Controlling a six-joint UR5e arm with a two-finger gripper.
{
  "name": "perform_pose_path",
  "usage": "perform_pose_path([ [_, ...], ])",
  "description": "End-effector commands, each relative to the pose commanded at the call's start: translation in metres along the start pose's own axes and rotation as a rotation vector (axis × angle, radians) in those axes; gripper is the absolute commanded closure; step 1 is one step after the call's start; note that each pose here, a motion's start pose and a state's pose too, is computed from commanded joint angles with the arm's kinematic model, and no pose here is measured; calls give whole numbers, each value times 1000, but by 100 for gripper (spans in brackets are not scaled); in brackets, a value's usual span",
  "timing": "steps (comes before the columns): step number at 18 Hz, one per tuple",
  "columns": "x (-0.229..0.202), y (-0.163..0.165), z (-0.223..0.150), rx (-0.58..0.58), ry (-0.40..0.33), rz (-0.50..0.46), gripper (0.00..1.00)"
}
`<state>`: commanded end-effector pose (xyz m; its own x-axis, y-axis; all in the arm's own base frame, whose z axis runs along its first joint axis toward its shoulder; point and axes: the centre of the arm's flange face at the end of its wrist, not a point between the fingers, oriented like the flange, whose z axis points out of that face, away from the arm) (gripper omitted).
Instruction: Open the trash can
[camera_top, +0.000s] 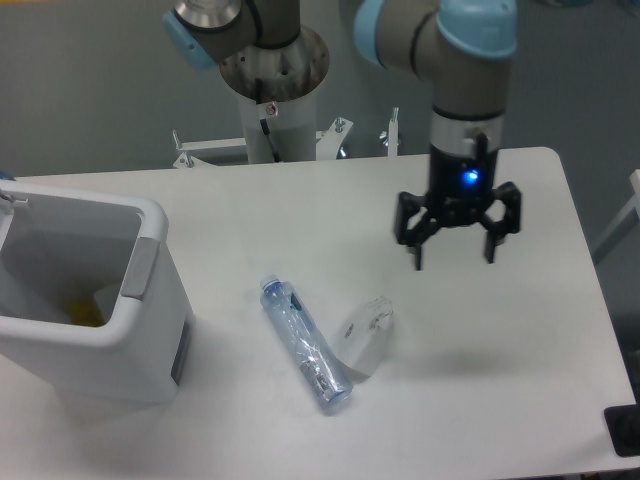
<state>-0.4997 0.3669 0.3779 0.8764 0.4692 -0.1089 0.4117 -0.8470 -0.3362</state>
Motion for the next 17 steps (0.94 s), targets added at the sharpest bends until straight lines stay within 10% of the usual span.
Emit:
perform_pose_path([
  [10,-80,27,40,-88,-21,336,0],
  [17,-81,36,45,-152,-40,385,0],
])
